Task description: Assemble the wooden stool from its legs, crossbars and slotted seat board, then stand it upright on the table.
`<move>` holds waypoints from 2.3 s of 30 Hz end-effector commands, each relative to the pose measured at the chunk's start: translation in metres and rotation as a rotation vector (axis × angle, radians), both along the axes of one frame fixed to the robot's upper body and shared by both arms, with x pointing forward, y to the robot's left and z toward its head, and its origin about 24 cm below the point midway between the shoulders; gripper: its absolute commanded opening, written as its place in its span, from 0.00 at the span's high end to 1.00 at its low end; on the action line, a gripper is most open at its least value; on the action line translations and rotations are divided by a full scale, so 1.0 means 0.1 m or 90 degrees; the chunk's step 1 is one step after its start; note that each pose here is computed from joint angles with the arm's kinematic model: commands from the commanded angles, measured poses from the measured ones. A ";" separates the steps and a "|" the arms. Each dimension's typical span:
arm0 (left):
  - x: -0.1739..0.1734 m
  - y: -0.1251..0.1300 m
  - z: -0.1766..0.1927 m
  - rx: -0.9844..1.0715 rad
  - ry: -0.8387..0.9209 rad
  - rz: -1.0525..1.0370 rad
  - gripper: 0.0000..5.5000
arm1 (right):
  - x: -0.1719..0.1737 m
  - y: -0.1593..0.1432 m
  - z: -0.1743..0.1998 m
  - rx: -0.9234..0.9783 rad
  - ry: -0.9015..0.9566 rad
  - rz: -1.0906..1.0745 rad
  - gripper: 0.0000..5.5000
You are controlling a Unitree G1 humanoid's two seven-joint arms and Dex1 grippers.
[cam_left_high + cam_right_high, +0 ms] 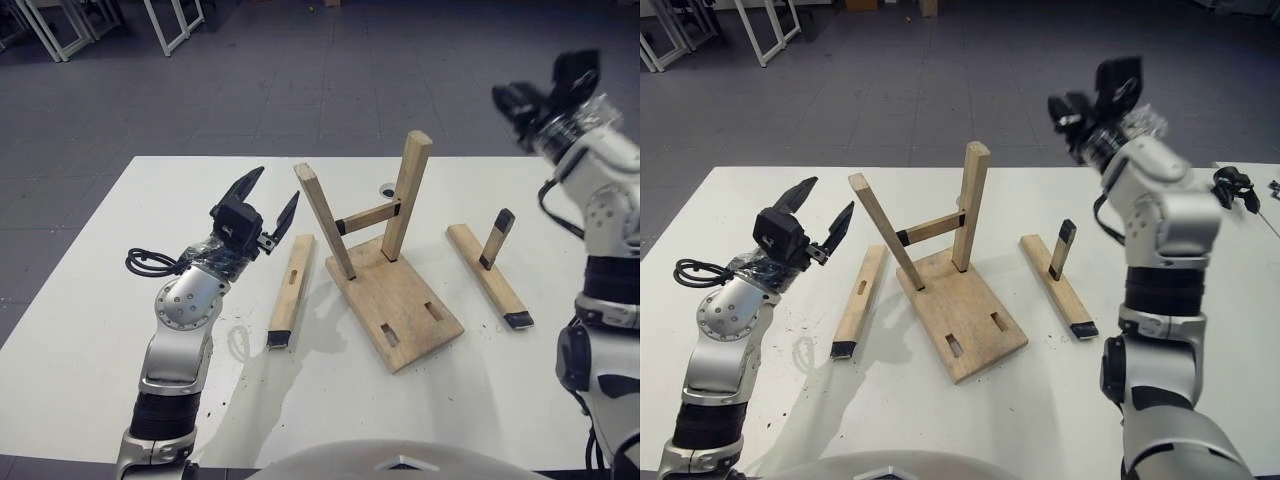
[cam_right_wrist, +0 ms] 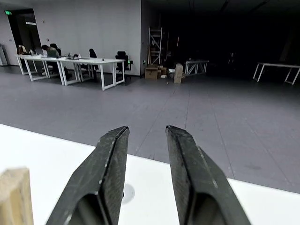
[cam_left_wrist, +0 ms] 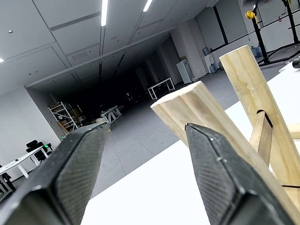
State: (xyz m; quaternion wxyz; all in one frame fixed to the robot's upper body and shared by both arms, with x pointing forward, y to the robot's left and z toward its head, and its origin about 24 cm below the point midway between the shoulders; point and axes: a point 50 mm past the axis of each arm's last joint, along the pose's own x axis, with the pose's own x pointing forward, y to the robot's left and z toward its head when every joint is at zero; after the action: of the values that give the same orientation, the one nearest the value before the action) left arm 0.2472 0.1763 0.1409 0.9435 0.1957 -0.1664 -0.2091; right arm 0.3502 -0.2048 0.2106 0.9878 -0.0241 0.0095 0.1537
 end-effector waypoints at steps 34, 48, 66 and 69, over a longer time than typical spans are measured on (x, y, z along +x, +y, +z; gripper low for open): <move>-0.28 0.08 -0.29 -0.057 0.053 0.101 0.45 | -1.48 -0.82 -1.34 -0.041 0.249 -0.085 0.48; -0.27 0.09 -0.35 -0.061 0.076 0.094 0.45 | -1.55 -0.63 -1.71 -0.107 0.309 -0.081 0.14; -0.17 0.15 -0.24 -0.090 0.050 0.109 0.45 | -1.49 -0.58 -1.88 -0.102 0.340 -0.118 0.63; -0.13 0.22 -0.04 -0.128 0.006 0.122 0.45 | -1.35 -0.54 -1.73 -0.088 0.281 -0.115 0.63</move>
State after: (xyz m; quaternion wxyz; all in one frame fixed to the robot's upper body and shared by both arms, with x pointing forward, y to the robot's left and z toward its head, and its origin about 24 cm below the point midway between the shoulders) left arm 0.2295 0.1944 0.1182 0.9769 0.1240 -0.1296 -0.1166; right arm 0.2064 -0.2602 0.0300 0.9615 -0.0591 0.2587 0.0708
